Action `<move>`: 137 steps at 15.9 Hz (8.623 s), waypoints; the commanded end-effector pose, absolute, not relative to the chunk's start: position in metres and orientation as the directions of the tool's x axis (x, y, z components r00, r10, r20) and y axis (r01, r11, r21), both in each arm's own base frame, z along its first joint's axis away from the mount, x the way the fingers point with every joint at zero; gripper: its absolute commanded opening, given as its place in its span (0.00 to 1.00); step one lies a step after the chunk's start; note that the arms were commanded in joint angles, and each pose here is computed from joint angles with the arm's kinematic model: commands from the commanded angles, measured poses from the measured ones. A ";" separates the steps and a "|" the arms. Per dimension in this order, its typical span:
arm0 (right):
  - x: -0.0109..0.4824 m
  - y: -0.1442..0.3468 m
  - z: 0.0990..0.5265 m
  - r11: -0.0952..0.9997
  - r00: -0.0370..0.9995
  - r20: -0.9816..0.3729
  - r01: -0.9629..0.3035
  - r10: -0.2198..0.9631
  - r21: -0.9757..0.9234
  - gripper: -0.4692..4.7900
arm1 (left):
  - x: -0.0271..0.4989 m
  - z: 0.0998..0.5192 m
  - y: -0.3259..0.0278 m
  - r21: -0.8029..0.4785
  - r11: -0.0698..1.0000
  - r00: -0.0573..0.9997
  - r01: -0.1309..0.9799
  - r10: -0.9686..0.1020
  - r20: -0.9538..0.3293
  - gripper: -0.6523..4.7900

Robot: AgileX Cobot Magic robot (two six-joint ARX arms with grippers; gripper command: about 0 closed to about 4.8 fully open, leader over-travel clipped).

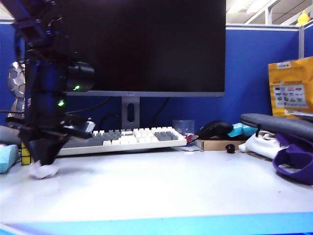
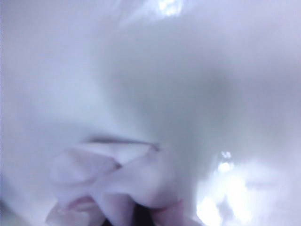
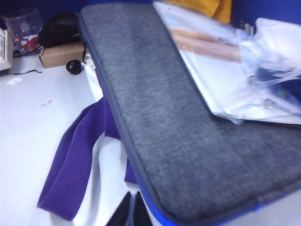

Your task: Use the wet wipes on the table to wipe the cherry juice off the table, then put the wipes back on the table.

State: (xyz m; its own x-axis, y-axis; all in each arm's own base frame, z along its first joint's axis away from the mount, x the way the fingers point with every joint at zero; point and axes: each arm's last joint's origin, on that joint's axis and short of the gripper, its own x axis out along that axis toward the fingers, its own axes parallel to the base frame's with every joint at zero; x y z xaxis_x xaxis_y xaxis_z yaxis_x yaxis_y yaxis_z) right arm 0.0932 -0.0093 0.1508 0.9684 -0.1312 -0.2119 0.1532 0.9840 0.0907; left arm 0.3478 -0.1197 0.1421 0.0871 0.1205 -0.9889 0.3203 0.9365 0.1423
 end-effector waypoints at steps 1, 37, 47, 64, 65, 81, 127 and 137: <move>0.093 -0.009 0.151 0.984 0.969 -0.210 0.154 -0.133 0.089 0.09 | 0.278 0.098 -0.096 0.003 0.932 -0.517 0.362 0.204 -0.831 0.11; 0.093 -0.009 0.151 0.984 0.969 -0.209 0.154 -0.132 0.089 0.09 | 0.352 0.149 -0.158 0.178 0.911 0.168 0.373 0.122 -0.978 0.11; 0.093 -0.009 0.151 0.984 0.969 -0.209 0.154 -0.132 0.089 0.09 | 0.338 0.149 -0.151 -0.251 0.903 -0.151 0.348 -0.210 -0.966 0.11; 0.093 -0.009 0.151 0.984 0.969 -0.210 0.154 -0.132 0.089 0.09 | 0.383 0.178 -0.173 -0.030 0.952 0.346 0.305 -0.140 -0.928 0.11; 0.093 -0.009 0.151 0.984 0.969 -0.209 0.154 -0.132 0.089 0.09 | 0.390 0.183 -0.175 -0.043 0.957 0.383 0.286 -0.156 -0.911 0.11; 0.093 -0.009 0.151 0.984 0.969 -0.210 0.154 -0.132 0.089 0.09 | 0.441 0.156 -0.108 -0.036 0.991 0.238 0.129 -0.066 -0.969 0.11; 0.093 -0.009 0.151 0.984 0.969 -0.210 0.154 -0.132 0.089 0.09 | 0.420 0.227 -0.293 -0.339 0.798 0.360 0.499 -0.546 -0.757 0.11; 0.093 -0.009 0.151 0.984 0.969 -0.210 0.154 -0.132 0.089 0.09 | 0.413 0.198 -0.375 -0.541 0.651 0.454 0.532 -0.759 -0.468 0.11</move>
State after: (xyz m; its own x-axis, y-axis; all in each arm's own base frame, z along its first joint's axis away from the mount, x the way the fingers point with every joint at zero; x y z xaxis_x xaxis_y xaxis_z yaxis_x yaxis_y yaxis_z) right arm 0.0932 -0.0093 0.1508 0.9684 -0.1316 -0.2119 0.1535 0.9840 0.0906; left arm 0.4126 -0.3734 0.2017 0.4813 -0.7375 -0.4738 0.5483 0.6750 -0.4937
